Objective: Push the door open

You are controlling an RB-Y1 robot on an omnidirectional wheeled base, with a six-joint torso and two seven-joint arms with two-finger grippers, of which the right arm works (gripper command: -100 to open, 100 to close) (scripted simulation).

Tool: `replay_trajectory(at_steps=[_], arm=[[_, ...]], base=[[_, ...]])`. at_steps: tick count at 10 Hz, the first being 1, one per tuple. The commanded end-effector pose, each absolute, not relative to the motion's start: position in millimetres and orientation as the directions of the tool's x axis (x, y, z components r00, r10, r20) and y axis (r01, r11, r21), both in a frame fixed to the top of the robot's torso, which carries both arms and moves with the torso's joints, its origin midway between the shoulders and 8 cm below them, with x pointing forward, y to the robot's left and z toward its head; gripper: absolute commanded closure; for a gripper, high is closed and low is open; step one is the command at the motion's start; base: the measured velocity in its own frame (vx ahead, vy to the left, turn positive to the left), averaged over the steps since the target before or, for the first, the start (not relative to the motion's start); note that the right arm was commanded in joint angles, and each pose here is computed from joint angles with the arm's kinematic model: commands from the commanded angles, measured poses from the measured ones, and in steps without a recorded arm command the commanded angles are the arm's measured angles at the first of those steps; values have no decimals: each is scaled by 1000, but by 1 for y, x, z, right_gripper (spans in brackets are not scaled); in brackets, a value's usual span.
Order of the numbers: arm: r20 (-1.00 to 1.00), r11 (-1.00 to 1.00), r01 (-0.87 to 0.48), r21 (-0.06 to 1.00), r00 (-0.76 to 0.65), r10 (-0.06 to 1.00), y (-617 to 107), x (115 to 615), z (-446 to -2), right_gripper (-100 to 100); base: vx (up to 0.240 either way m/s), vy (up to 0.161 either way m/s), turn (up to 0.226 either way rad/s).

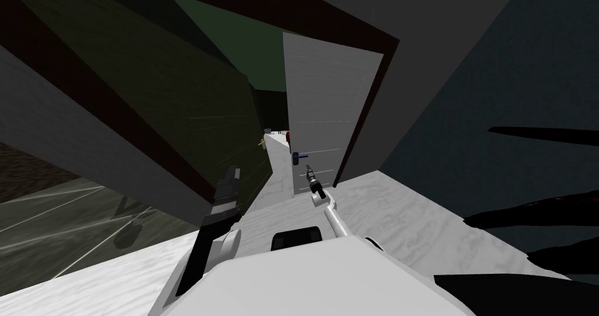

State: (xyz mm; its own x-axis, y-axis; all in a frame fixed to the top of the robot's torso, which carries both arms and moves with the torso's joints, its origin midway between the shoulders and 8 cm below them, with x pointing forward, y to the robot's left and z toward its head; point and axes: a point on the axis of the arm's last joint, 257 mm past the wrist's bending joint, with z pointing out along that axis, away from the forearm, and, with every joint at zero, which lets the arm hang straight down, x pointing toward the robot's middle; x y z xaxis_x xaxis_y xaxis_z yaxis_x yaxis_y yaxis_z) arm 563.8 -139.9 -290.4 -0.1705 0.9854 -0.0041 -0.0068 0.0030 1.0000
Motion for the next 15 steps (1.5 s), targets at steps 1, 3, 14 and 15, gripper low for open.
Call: replay_trajectory(at_steps=[1, 3, 14, 15], arm=[[-4, 3, -7, 1000, -170, 985, -140, 564, -290, -100], [-21, 21, -7, 1000, -164, 986, -150, 566, -292, -100], [-15, 15, -4, 1000, -147, 989, -157, 570, -293, -100], [-15, 15, -4, 1000, -147, 989, -157, 570, -293, 100]], base=[[76, -19, 12], [136, 3, 20], [178, 34, 17], [-13, -4, -4]])
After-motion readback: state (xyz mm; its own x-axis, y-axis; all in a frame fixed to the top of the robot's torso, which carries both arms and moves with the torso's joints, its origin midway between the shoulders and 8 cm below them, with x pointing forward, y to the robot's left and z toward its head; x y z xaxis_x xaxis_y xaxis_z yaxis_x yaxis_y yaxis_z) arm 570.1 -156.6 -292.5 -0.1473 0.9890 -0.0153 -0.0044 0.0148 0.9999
